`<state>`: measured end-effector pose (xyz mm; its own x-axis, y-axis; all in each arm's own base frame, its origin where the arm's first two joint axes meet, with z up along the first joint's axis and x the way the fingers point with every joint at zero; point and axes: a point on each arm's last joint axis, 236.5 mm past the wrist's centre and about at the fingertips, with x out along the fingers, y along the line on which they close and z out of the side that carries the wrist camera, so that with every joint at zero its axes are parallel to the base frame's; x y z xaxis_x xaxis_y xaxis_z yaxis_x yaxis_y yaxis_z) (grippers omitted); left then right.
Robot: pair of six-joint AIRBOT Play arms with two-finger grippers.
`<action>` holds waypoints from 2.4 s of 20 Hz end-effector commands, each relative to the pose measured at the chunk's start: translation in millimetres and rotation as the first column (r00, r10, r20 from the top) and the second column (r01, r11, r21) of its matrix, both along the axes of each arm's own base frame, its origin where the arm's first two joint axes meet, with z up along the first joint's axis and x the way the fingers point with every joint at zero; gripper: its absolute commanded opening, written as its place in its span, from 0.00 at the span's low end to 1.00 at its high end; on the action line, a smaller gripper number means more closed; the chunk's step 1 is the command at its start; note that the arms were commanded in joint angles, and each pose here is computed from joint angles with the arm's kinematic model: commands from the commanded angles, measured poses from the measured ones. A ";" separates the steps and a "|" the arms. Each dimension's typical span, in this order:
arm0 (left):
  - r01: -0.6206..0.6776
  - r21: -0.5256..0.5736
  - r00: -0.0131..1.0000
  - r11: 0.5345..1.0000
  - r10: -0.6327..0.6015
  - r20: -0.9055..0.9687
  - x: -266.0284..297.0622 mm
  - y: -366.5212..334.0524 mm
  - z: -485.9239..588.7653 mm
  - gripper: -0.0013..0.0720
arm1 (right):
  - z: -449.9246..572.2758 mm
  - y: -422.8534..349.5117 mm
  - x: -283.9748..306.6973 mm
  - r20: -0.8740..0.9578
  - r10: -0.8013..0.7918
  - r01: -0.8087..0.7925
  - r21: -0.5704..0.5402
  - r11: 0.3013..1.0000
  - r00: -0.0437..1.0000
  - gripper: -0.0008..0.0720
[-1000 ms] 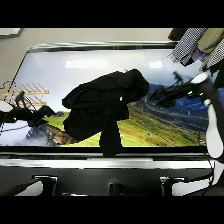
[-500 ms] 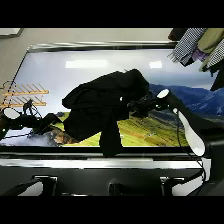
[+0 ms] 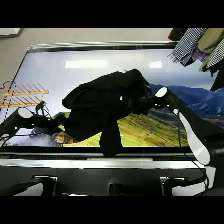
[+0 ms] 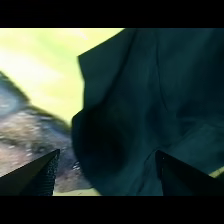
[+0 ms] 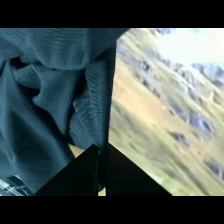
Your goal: Fold the clothes and pants, and hang the long-sleeved shirts on hangers.
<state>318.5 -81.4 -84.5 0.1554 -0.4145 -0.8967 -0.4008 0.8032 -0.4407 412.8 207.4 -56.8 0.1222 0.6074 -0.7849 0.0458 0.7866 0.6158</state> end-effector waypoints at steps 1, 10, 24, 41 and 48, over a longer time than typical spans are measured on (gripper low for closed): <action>0.002 0.002 0.999 1.000 -0.002 -0.047 -1.3 -23.5 -22.2 0.96 | 21.5 -7.3 -5.0 0.023 0.000 0.001 -0.033 0.999 1.000 0.06; 0.023 -0.188 0.942 0.982 0.042 0.333 92.8 -68.2 135.6 0.05 | 212.6 -50.0 40.3 0.472 -0.014 0.108 -0.171 0.979 0.881 0.06; 0.021 0.023 -0.145 1.000 -0.019 0.989 -102.6 -21.8 645.4 0.05 | 616.5 -151.6 -228.5 0.994 -0.109 0.367 0.090 0.926 0.032 0.06; -0.090 0.033 0.274 0.995 -0.007 0.962 151.2 -0.1 449.6 0.05 | 427.0 -97.0 109.2 0.865 -0.224 0.413 0.021 0.910 0.449 0.06; 0.034 0.059 0.674 0.998 -0.067 0.736 252.3 -63.9 202.4 0.05 | 186.2 -75.0 194.0 0.559 -0.318 0.441 -0.095 0.893 0.766 0.14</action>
